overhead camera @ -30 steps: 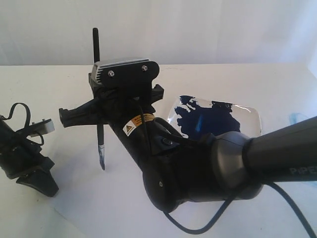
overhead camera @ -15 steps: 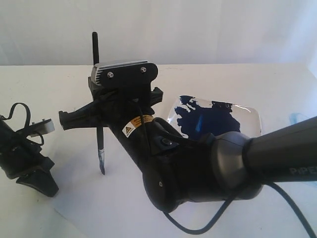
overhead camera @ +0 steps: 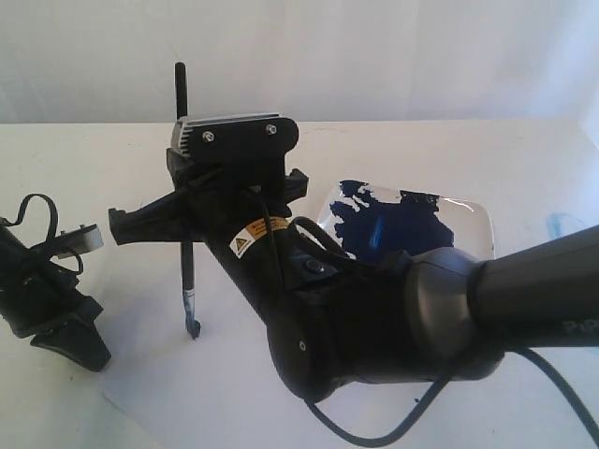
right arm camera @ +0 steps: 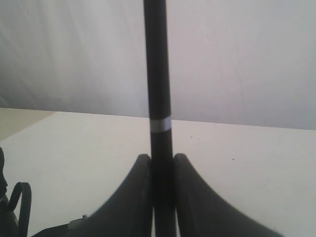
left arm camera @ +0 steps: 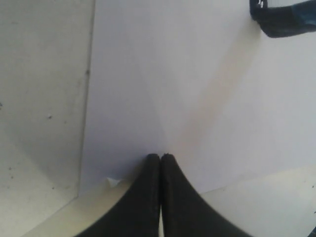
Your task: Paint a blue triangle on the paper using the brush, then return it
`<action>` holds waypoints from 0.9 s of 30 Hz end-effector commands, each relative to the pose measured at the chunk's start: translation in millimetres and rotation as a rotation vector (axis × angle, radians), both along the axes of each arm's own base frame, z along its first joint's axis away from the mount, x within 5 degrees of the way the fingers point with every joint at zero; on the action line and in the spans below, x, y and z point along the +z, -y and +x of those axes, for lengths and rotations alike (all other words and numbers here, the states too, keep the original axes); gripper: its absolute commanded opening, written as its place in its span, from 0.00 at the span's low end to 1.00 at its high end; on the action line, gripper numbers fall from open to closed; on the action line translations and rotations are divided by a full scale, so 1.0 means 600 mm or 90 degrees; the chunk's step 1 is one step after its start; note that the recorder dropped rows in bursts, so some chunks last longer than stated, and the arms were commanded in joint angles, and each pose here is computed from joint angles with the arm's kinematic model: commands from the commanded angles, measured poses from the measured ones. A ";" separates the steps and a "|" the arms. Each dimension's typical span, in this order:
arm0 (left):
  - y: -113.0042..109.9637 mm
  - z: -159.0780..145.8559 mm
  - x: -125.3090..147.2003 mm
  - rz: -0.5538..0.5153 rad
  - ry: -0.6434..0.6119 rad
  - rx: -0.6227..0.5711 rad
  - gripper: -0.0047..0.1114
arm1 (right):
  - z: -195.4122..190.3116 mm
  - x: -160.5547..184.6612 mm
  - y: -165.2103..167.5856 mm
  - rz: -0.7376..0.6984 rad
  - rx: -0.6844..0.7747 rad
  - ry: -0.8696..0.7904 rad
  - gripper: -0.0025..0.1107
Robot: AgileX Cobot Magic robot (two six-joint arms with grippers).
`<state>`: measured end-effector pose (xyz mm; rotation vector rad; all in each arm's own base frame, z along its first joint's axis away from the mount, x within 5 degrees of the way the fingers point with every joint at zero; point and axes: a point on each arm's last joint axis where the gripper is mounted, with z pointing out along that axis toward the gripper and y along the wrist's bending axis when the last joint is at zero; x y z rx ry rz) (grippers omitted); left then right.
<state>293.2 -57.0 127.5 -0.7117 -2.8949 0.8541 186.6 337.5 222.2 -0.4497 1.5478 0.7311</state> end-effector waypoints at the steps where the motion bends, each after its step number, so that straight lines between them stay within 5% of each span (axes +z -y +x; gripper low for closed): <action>1: -0.001 -0.001 0.000 -0.003 -0.008 0.002 0.04 | -0.004 0.003 0.000 -0.013 0.003 -0.004 0.02; 27: -0.001 -0.001 0.000 -0.003 -0.007 0.002 0.04 | -0.008 0.004 0.005 -0.035 0.005 -0.049 0.02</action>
